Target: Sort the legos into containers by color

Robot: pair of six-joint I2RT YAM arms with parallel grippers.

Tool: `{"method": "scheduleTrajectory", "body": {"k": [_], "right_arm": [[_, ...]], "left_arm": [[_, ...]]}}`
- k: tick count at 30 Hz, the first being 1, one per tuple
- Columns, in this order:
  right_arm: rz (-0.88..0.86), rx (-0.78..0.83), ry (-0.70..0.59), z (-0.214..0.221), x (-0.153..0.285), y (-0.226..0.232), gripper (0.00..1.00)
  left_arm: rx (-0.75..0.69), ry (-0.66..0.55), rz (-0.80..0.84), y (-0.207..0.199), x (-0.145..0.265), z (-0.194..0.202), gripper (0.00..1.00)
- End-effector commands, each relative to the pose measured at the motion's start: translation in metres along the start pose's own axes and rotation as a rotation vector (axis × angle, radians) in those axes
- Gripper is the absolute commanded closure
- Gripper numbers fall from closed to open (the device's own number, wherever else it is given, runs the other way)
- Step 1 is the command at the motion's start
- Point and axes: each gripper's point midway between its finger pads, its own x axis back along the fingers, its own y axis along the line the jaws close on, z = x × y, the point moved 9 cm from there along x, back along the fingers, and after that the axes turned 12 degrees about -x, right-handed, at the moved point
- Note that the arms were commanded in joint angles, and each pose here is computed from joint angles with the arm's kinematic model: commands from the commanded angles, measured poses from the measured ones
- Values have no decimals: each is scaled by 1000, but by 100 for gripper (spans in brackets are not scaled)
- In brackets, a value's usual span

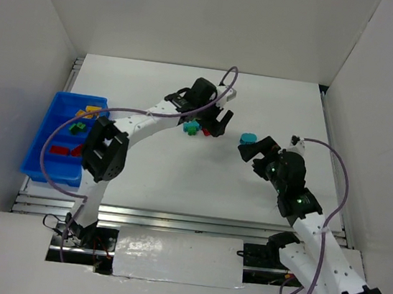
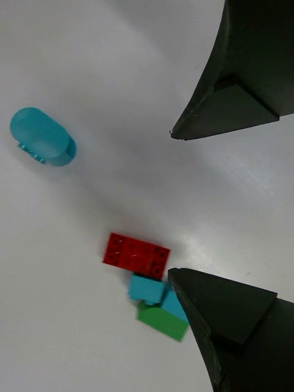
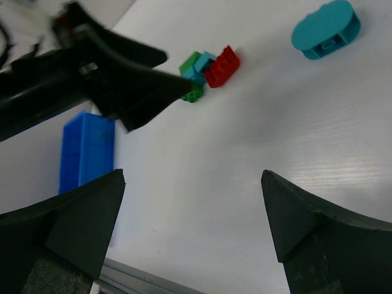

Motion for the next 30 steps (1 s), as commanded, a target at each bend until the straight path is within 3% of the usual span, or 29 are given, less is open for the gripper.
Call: {"method": "scheduleTrajectory", "body": {"k": [1,11,14,17,18,20,21,24,27,30], "right_arm": [[-53,12,-21,-6,11,9,0],[-116,92,124,4,25,14,0],[-119,98,121,3,25,15,0],[-124,97,125,3,25,15,0],[-126,94,124,3,25,16,0],[-136,92,123,3,24,16,0],[-133,88,125,4,23,14,0],[-139,80,133,6,21,14,0],[-147,82,147,6,21,16,0],[-156,83,146,7,21,15,0]], "left_arm": [[-191,-27,43,18,-37,-3,2],[-282,101,47,36,-104,22,6],[-272,111,88,31,-106,30,14],[-261,132,107,27,-105,39,35],[-259,140,107,28,-103,40,55],[-241,138,113,25,-97,40,71],[-236,122,140,21,-93,37,86],[-213,14,169,11,-65,13,100],[-169,-163,123,5,-16,-25,100],[-52,-343,-53,7,47,-58,100]]}}
